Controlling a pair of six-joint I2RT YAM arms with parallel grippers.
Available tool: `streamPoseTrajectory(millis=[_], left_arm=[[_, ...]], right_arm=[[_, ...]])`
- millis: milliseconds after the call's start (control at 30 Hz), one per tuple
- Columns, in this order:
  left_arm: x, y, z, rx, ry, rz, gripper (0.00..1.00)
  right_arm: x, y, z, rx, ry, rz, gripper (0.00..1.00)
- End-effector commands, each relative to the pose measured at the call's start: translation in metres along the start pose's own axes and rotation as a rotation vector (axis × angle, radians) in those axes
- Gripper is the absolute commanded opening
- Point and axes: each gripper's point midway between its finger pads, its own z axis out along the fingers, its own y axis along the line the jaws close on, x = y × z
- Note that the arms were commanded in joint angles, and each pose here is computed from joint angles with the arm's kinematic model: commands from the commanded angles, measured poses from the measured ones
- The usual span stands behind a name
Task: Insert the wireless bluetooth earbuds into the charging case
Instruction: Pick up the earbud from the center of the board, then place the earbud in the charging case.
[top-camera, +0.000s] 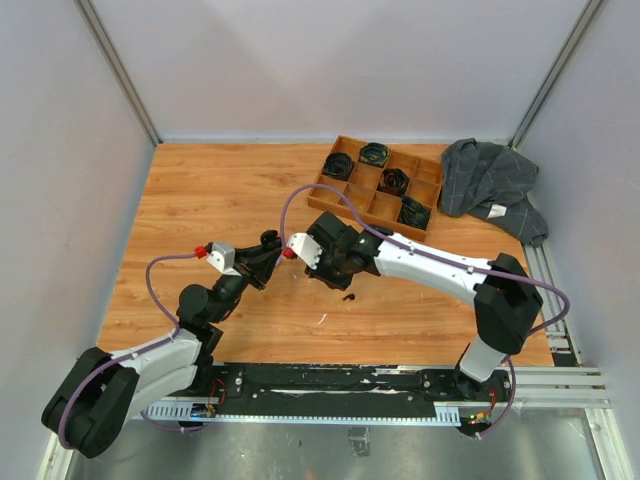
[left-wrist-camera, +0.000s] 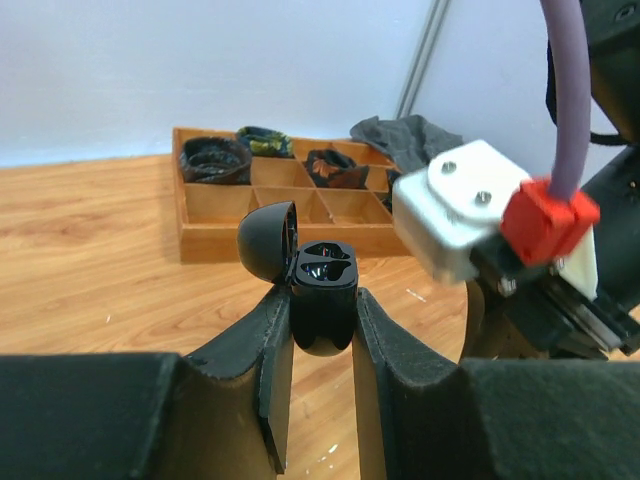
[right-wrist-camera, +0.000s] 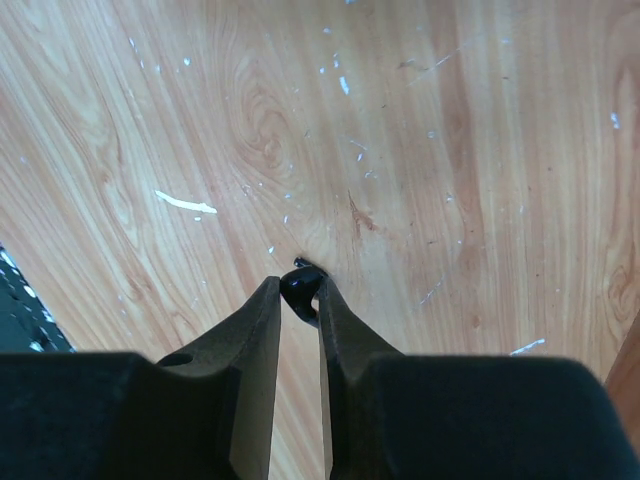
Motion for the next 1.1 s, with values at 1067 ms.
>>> streamPoseTrajectory(millis=[1067], left_arm=[[-0.010,-0.083,-0.033,0.500,-0.105,0.117,0.07]], right_arm=[[-0.124,0.012,-0.160,0.028,-1.094,0.691,0.11]])
